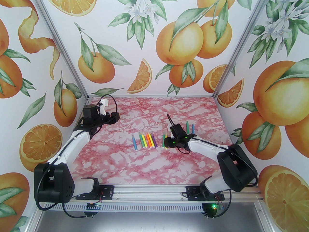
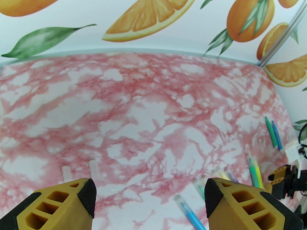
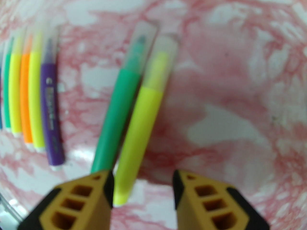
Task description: Open the pen caps
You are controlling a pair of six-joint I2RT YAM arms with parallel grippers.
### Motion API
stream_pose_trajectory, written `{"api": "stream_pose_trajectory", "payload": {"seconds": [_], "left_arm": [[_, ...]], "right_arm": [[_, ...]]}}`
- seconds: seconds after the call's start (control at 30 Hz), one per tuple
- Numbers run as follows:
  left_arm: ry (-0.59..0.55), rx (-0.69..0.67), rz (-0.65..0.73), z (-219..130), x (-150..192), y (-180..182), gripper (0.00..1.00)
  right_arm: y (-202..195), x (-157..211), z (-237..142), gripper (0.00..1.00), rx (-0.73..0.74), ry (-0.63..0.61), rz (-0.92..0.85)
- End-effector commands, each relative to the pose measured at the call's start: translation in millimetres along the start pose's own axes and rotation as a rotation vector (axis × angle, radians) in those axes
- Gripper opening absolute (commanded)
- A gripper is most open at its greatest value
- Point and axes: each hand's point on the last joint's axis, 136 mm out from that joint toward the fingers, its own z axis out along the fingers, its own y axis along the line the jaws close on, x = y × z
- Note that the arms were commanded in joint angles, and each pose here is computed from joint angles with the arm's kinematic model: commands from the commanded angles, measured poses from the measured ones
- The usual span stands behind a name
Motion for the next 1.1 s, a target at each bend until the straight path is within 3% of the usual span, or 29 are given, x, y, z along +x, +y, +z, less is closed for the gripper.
{"api": "stream_pose_trajectory", "payload": {"seconds": [0.0, 0.77, 1.07], "left_arm": [[-0.002, 0.018, 0.01, 1, -2, -5, 0.78], [0.012, 0.012, 0.011, 2, -1, -5, 0.79], [0.014, 0.016, 0.006, 3, -1, -7, 0.8]], "right_arm": [[10, -11, 3, 0.46, -0.017, -0.007, -0.002], [4, -5, 9, 0.38, 0.049, 0.033, -0.025], [-14, -1, 10, 0.36, 0.196, 0.079, -0.078]]}}
